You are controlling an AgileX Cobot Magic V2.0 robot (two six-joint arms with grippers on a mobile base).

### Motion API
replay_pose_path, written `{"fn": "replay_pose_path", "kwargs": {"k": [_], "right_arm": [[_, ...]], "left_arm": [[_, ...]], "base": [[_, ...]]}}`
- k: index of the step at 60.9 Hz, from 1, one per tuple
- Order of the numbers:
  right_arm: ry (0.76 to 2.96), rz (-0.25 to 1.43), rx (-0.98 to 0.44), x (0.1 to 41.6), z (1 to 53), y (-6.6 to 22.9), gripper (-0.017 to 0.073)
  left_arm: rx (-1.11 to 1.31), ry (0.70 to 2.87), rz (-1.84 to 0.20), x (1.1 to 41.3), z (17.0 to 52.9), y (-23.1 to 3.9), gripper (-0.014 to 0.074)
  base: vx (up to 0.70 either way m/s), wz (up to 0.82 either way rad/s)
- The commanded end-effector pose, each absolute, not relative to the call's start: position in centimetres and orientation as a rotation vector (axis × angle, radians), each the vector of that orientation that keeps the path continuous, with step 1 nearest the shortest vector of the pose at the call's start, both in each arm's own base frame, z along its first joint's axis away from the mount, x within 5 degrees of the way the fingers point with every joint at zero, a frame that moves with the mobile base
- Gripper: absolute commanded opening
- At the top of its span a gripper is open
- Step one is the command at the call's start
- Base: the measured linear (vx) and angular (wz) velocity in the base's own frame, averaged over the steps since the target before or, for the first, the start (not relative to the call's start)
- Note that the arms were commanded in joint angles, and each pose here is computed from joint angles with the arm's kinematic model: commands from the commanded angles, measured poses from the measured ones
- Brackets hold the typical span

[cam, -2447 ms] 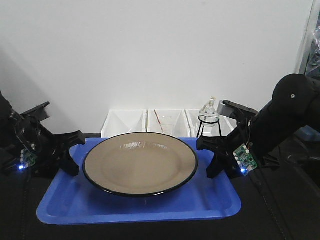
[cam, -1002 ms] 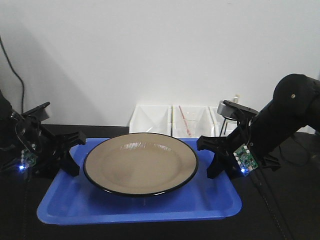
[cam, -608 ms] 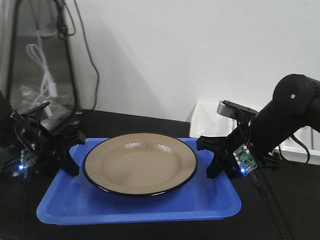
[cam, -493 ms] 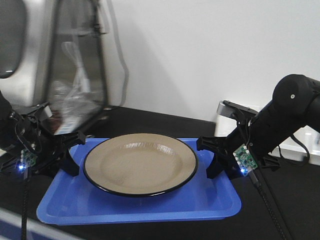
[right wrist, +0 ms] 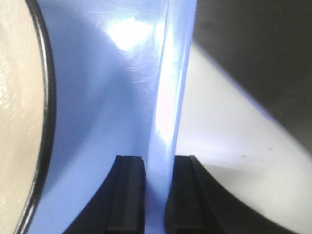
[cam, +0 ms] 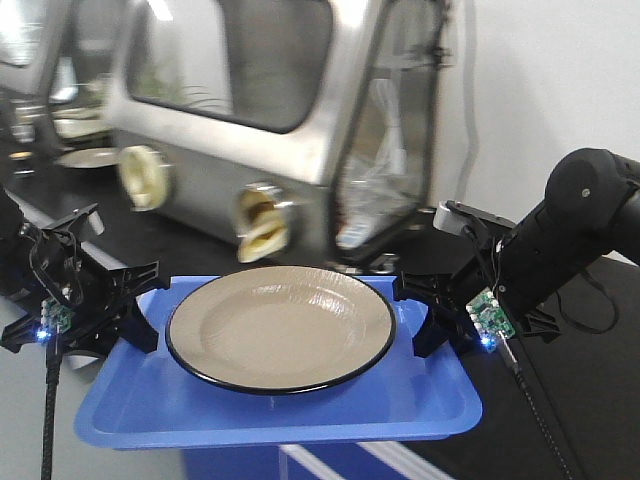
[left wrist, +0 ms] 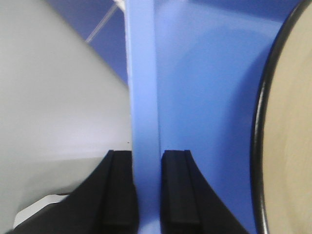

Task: Place disk in tray to left cabinet
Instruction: 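Hold the tray with both grippers while the base turns away from the counter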

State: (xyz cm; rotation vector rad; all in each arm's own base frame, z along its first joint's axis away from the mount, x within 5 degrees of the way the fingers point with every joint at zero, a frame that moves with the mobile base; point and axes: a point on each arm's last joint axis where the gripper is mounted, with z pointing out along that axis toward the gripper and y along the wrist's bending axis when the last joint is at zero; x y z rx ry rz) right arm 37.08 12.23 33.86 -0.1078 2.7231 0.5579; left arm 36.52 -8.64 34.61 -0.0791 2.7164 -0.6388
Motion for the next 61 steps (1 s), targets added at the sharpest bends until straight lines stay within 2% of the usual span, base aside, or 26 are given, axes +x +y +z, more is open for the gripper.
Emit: {"fn": "replay_pose_path", "kwargs": {"k": [1, 38, 61], "right_arm": [[2.532, 0.841, -0.107, 35.63, 38.3, 14.44, -0.0006], [2.532, 0.841, -0.107, 35.63, 38.3, 14.44, -0.0006], [2.532, 0.842, -0.107, 35.63, 38.31, 14.45, -0.0006]], "left_arm": [[-0.076, 2.553, -0.931, 34.82, 38.94, -11.05, 0.0], [-0.076, 2.553, -0.931, 34.82, 38.94, -11.05, 0.0], [-0.076, 2.554, -0.931, 34.81, 38.93, -11.05, 0.0]], "base": [[-0.07, 0.81], [-0.03, 0.75], [0.08, 0.48]]}}
